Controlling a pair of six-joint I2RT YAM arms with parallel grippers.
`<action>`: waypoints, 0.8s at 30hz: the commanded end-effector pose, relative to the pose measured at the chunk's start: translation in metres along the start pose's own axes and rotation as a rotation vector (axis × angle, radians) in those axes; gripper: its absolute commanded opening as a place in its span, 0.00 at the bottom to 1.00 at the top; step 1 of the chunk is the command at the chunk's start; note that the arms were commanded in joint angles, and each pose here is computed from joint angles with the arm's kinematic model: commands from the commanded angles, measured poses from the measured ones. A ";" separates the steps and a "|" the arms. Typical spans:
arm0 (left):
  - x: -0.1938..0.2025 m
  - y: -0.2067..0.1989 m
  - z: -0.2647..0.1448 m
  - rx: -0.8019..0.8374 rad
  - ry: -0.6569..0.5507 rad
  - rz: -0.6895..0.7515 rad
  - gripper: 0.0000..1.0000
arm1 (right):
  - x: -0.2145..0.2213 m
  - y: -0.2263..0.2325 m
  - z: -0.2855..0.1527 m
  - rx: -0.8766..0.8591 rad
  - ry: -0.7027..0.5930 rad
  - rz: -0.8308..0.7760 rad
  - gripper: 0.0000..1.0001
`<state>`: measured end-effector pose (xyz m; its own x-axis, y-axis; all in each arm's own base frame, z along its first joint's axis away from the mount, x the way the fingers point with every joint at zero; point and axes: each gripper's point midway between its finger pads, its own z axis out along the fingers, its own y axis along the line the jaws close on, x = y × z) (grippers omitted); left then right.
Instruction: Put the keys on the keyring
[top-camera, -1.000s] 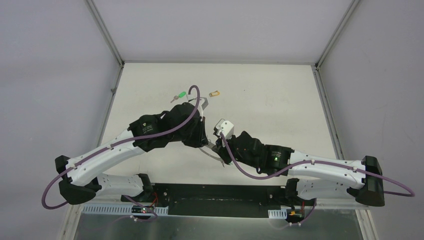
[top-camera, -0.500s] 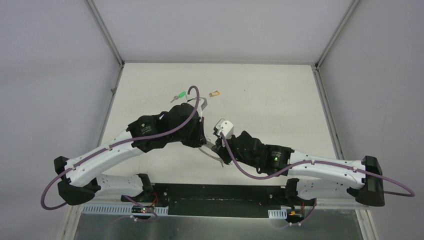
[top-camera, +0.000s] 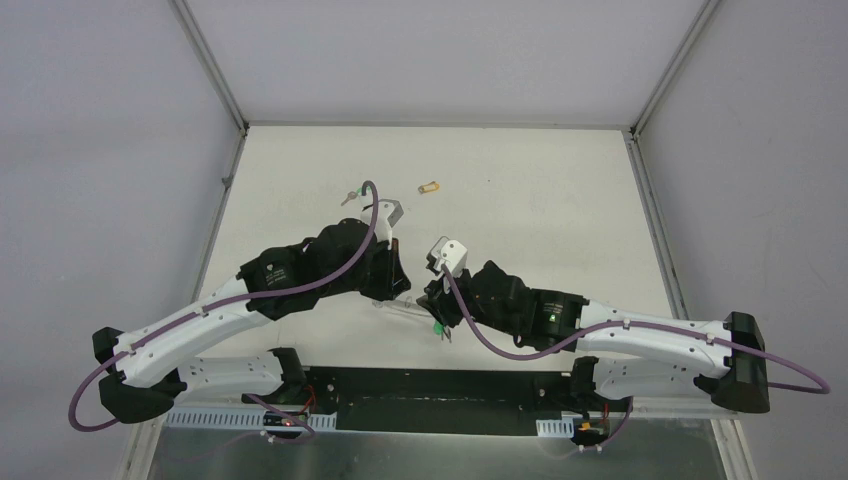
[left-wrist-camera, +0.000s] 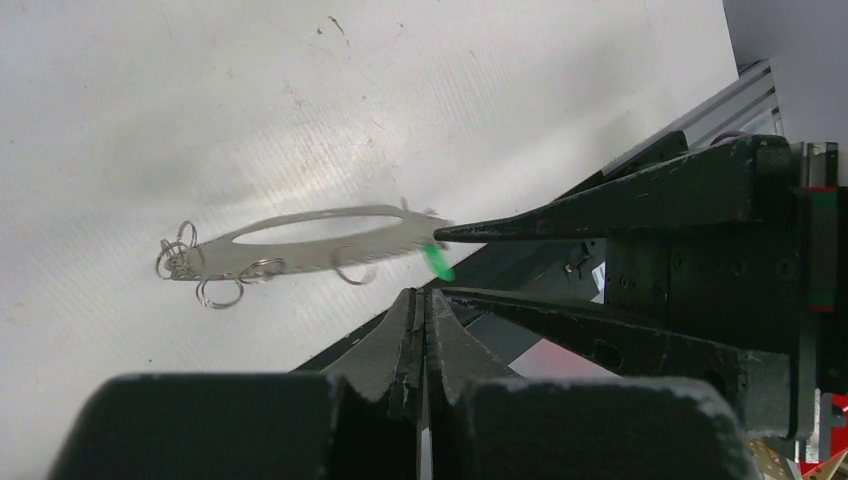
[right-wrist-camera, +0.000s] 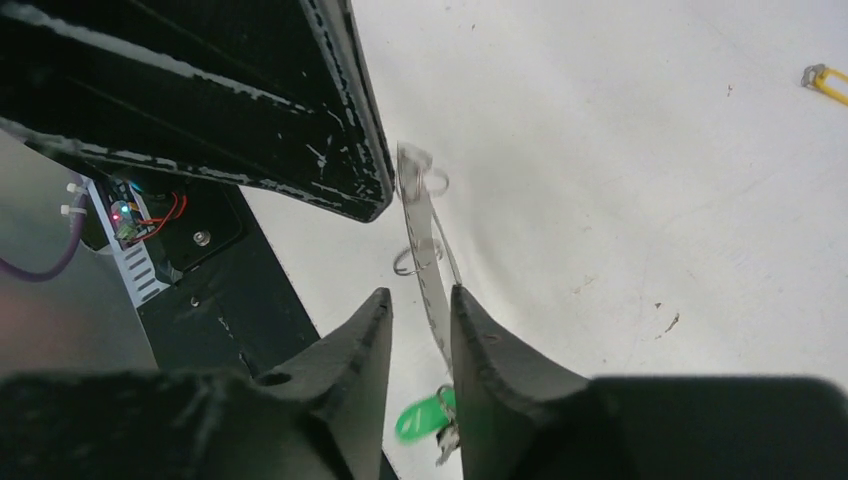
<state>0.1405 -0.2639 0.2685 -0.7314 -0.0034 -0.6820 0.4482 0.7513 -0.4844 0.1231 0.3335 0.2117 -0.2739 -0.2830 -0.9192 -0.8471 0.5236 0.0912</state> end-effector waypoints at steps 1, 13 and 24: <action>-0.011 -0.004 0.004 0.023 -0.048 0.017 0.00 | -0.030 0.009 -0.005 -0.047 -0.097 0.012 0.33; 0.008 0.027 0.023 -0.084 -0.042 0.021 0.02 | -0.017 -0.015 -0.004 0.042 -0.086 0.031 0.60; 0.085 0.059 0.035 -0.107 0.144 -0.085 0.62 | 0.022 -0.050 -0.010 0.083 0.097 0.358 0.82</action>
<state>0.1330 -0.2401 0.1787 -0.7848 0.0416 -0.6184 0.3719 0.8298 -0.4161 0.1590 0.3022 0.1956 -0.4431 -0.1824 -0.8777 -0.7292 0.6428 0.2346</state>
